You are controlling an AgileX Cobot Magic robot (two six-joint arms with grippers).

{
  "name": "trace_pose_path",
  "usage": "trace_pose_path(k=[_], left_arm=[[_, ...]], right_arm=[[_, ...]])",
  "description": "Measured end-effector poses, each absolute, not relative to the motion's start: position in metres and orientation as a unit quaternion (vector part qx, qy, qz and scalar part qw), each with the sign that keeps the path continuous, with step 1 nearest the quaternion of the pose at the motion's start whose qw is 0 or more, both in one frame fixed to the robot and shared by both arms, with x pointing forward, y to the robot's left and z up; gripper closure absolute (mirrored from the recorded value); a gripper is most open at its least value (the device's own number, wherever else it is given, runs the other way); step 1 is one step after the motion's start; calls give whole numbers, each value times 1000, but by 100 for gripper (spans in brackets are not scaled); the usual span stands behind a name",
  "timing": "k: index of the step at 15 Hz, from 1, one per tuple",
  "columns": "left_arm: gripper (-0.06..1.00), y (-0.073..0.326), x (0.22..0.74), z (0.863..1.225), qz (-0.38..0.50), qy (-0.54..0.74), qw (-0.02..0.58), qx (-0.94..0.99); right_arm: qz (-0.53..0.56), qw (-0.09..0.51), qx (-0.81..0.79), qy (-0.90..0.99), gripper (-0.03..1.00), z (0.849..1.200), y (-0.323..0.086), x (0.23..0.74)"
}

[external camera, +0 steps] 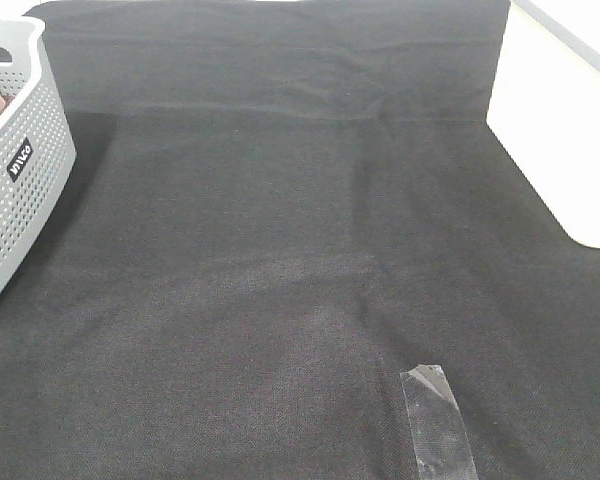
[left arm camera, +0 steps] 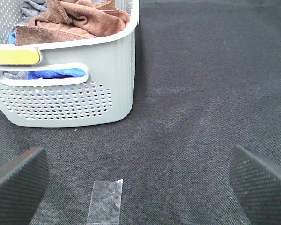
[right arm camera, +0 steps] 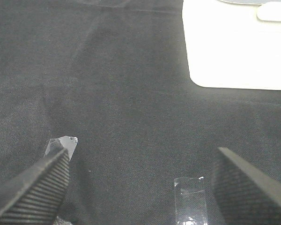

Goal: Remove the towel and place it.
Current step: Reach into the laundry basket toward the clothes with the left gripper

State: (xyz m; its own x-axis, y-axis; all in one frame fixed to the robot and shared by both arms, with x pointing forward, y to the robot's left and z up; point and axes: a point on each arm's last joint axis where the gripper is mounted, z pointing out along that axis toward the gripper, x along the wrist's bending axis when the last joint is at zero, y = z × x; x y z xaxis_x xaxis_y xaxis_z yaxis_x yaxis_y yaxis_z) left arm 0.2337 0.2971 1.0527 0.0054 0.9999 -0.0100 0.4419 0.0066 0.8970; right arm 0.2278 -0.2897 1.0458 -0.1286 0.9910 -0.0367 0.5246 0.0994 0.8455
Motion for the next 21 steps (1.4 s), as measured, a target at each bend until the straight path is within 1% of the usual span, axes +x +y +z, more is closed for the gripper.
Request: trace_pose_path(k=[21], left_arm=[[-5,297,234,1053,369,601,378,600]], right_arm=[[352,331,571,663,21,1046,-290,228]])
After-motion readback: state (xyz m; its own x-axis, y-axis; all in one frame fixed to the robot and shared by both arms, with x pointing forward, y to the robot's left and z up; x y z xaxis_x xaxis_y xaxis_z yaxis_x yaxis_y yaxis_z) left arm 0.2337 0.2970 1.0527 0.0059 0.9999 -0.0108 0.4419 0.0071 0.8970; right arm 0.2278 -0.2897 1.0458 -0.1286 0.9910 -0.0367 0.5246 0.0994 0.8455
